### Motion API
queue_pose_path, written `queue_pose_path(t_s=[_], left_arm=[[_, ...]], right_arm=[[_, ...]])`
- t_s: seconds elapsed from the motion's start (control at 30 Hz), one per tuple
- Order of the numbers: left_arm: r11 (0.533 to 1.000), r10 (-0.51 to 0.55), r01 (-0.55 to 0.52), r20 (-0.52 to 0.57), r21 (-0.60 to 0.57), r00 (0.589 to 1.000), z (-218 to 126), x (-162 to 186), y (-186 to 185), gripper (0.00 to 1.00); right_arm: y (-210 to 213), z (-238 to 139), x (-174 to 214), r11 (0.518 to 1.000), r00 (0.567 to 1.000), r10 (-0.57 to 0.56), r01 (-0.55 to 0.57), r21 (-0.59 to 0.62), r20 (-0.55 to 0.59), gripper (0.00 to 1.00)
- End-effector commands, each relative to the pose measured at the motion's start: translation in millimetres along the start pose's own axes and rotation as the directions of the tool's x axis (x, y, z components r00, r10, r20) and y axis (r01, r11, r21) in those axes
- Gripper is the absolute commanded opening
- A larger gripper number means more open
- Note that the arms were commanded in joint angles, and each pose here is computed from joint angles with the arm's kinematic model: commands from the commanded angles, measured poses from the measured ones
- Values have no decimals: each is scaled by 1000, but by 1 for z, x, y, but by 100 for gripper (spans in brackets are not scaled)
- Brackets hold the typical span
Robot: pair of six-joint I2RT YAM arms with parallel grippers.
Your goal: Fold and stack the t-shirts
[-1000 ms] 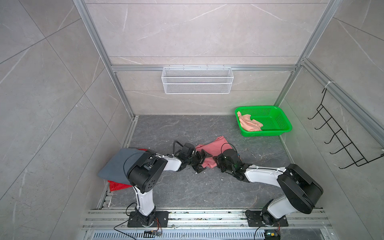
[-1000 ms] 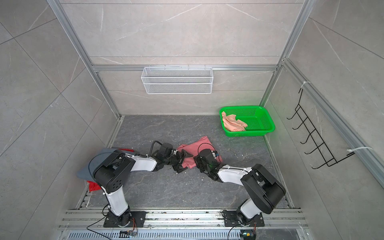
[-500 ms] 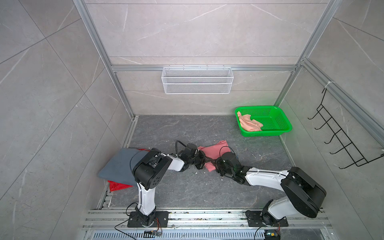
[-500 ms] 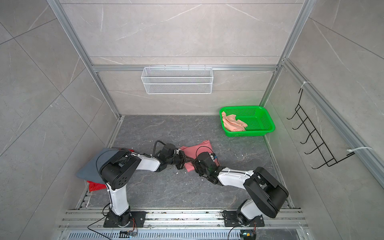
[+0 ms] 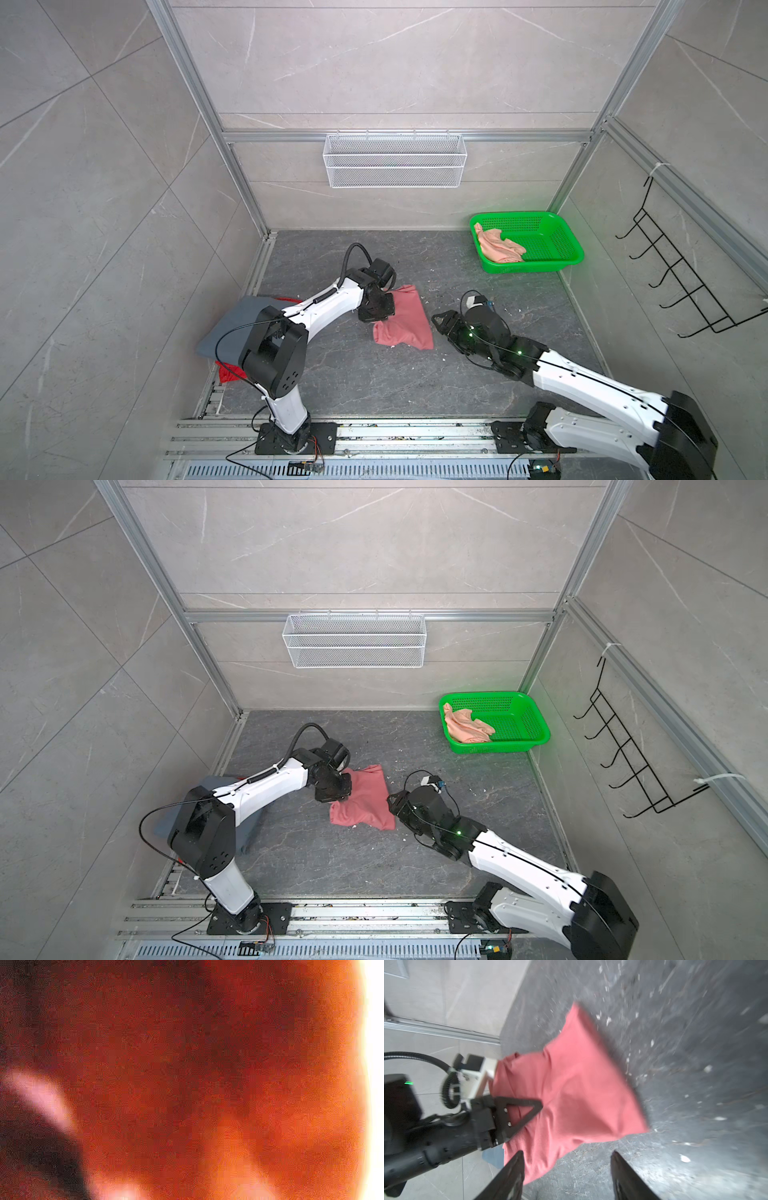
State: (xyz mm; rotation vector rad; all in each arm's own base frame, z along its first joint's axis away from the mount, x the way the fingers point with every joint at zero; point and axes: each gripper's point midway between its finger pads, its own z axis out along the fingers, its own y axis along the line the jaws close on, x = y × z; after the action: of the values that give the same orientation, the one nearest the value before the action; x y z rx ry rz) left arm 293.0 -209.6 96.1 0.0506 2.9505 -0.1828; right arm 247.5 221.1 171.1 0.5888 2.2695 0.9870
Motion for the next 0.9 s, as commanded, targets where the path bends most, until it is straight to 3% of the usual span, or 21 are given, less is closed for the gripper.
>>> queue_pose_path(t_s=[0.0, 0.17, 0.3, 0.5, 0.63, 0.87], left_arm=[[897, 203, -212, -64, -389, 977, -55, 21, 85, 0], [832, 270, -246, -25, -497, 963, -97, 18, 111, 0], [823, 299, -265, -15, -502, 954, -120, 19, 124, 0], [758, 330, -279, -21, -590, 944, -160, 13, 154, 0], [763, 324, -264, -5, -590, 946, -177, 12, 165, 0], [816, 276, -195, 71, -544, 959, -190, 14, 179, 0]], right_arm=[[-25, -25, -14, 984, 990, -129, 120, 132, 62, 68], [-29, -42, -27, 978, 980, -160, 141, 157, 121, 69], [-28, -42, -27, 973, 977, -181, 161, 165, 114, 69], [-32, -35, -23, 974, 978, -177, 159, 164, 106, 69], [-37, -36, -25, 970, 977, -182, 160, 182, 112, 69], [-36, -50, -36, 973, 967, -184, 152, 176, 178, 69]])
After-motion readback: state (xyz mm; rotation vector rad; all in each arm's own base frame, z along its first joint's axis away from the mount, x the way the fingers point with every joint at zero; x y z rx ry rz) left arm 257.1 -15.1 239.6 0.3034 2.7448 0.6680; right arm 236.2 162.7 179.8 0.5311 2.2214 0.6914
